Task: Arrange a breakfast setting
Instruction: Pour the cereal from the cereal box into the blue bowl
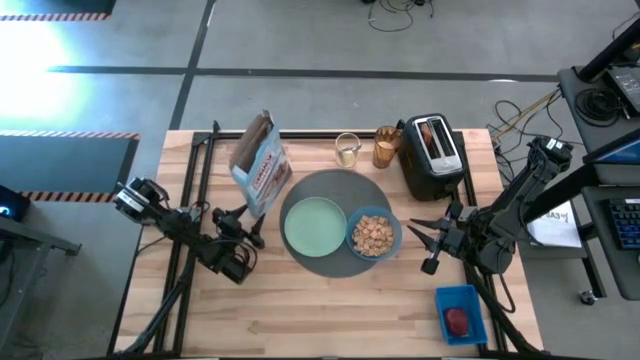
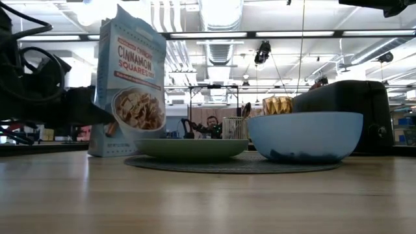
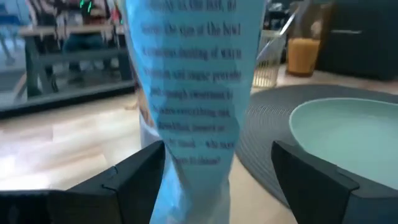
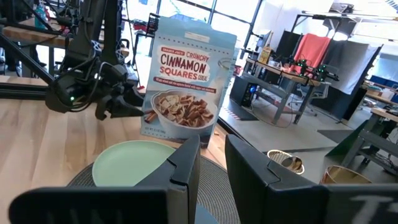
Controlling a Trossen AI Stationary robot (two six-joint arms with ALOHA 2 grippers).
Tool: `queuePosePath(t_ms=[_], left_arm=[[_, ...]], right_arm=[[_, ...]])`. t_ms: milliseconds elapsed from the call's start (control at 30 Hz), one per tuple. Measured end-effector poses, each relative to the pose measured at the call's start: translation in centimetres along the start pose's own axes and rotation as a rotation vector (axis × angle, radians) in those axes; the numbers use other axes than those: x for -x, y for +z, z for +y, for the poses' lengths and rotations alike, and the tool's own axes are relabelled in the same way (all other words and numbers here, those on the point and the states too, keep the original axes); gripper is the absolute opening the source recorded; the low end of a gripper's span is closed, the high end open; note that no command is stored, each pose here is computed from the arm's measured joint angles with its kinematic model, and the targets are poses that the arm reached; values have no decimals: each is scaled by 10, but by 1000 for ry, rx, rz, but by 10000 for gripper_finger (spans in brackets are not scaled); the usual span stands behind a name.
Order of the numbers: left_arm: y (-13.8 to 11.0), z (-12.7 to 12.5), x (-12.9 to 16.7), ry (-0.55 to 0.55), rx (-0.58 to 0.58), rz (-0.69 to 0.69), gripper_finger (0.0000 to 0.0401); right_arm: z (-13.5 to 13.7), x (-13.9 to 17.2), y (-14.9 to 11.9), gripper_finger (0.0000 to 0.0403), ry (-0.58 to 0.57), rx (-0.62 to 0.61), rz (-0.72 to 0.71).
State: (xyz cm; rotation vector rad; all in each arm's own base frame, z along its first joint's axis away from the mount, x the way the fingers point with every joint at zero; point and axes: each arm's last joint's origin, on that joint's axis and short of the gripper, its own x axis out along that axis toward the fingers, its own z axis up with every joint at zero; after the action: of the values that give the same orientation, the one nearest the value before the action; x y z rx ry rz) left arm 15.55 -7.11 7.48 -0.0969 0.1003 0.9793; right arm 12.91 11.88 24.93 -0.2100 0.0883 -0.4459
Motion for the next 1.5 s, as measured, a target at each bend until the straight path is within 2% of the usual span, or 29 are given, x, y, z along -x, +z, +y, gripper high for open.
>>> queuePosePath(t_ms=[267,533,733,933,1067,1200,1333,1500], left_arm=[[0,0,0,0,-6,-17,276],[2,8,-8,34,70,-128,276],[1,18,-16,81,131,-138,276],[0,21,-16,83,158,-140,267],[0,21,-16,83,156,-140,218],[0,21,-16,84,149,-139,133],[-1,21,-16,84,205,-126,59],[0,16,-15,75,240,-109,34]], right_arm=[[0,0,0,68,0,0,0],[0,0,0,68,0,0,0],[0,0,0,68,0,0,0],[0,0,0,68,0,0,0],[0,0,0,68,0,0,0],[0,0,0,68,0,0,0],[0,0,0,68,0,0,0],[0,0,0,68,0,0,0]])
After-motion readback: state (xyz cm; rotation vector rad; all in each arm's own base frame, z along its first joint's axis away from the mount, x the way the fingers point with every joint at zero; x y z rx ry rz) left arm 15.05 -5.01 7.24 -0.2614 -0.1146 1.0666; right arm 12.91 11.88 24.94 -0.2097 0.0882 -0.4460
